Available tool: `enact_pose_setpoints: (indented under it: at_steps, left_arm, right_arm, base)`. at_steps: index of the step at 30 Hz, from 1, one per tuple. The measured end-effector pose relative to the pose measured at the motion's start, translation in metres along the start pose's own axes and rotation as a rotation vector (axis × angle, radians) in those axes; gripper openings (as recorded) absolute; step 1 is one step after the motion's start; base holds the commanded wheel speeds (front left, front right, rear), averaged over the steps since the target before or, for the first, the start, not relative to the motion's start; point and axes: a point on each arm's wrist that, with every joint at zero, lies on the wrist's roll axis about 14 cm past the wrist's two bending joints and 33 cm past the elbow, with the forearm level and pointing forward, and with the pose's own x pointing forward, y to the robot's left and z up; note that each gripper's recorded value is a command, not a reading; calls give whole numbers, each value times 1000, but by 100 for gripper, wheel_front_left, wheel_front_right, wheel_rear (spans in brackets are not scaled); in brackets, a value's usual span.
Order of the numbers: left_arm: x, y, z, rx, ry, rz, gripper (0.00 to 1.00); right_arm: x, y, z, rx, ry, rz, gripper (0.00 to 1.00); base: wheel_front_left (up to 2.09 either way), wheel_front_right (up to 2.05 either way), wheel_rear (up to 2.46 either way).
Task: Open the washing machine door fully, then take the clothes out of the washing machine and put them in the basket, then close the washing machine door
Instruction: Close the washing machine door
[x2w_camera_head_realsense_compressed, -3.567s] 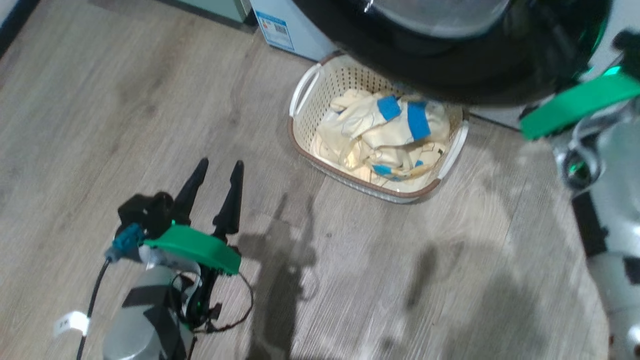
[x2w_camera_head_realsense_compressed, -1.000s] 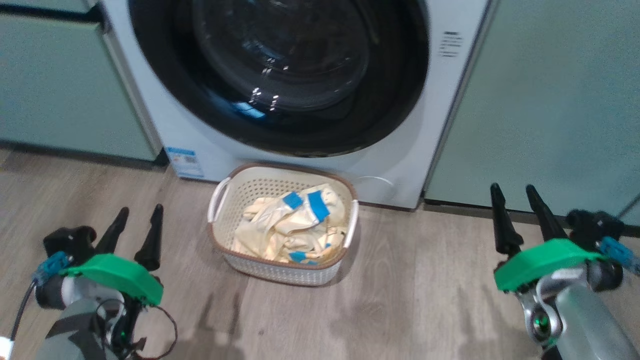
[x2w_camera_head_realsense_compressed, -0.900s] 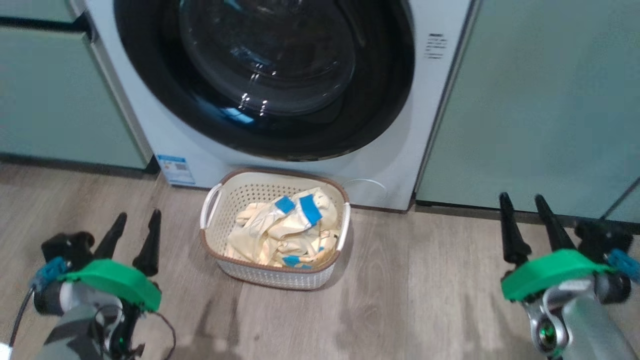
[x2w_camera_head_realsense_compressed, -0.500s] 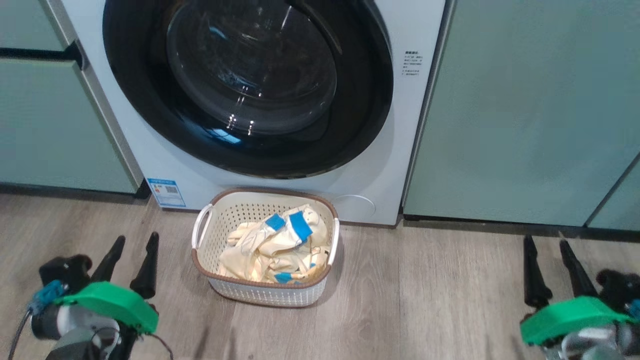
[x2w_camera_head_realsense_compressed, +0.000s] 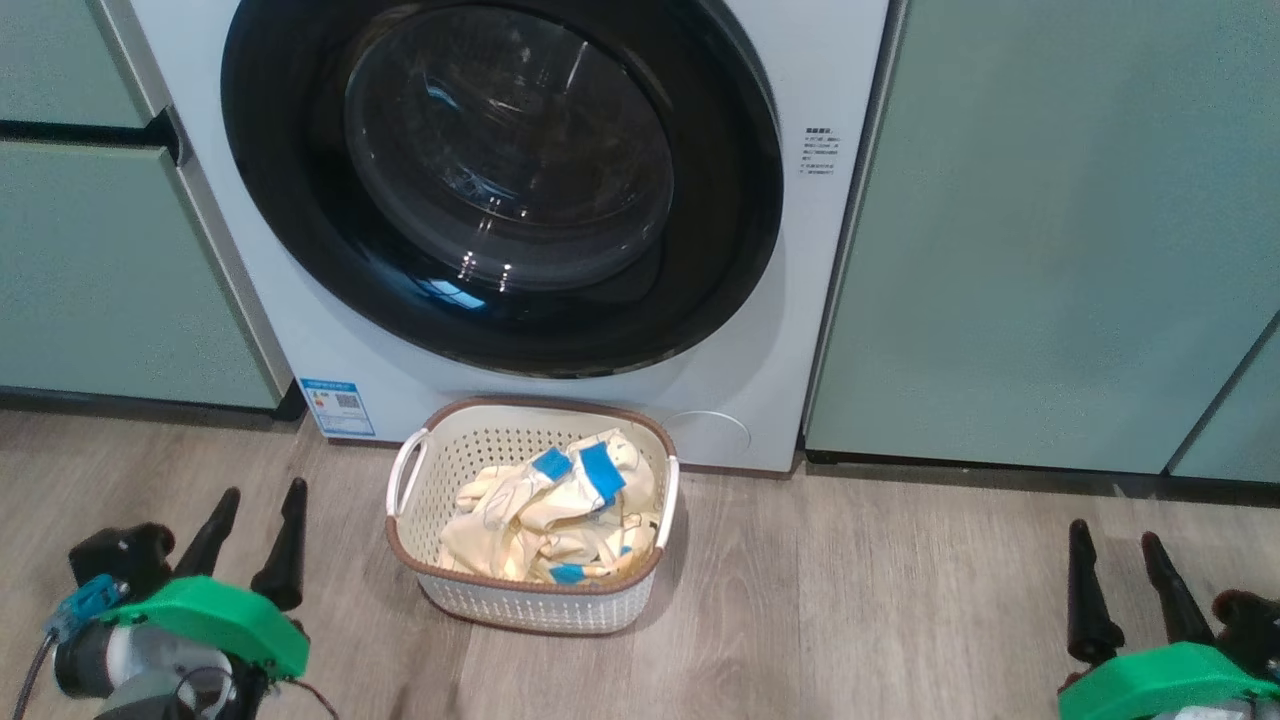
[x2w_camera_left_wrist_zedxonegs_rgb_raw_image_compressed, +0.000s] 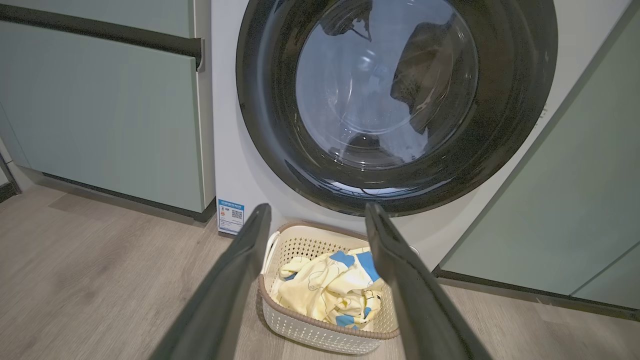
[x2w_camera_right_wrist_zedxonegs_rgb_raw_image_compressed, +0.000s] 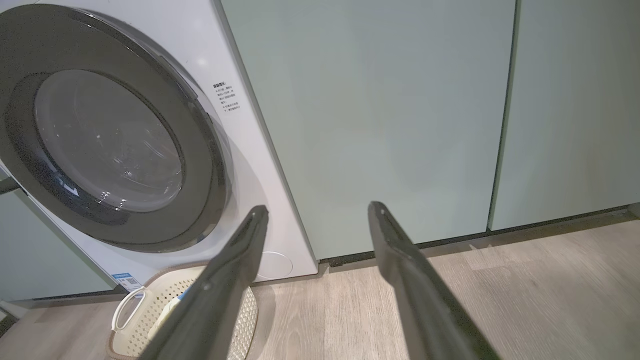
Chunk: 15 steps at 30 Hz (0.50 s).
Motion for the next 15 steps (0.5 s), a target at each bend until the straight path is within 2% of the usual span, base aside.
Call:
enact_pose_setpoints:
  at_steps: [15]
  left_arm:
    - [-3, 4, -4, -8, 10, 16, 100]
  right_arm:
    - [-1, 2, -3, -32, 11, 10, 100]
  base:
    - [0, 0, 0]
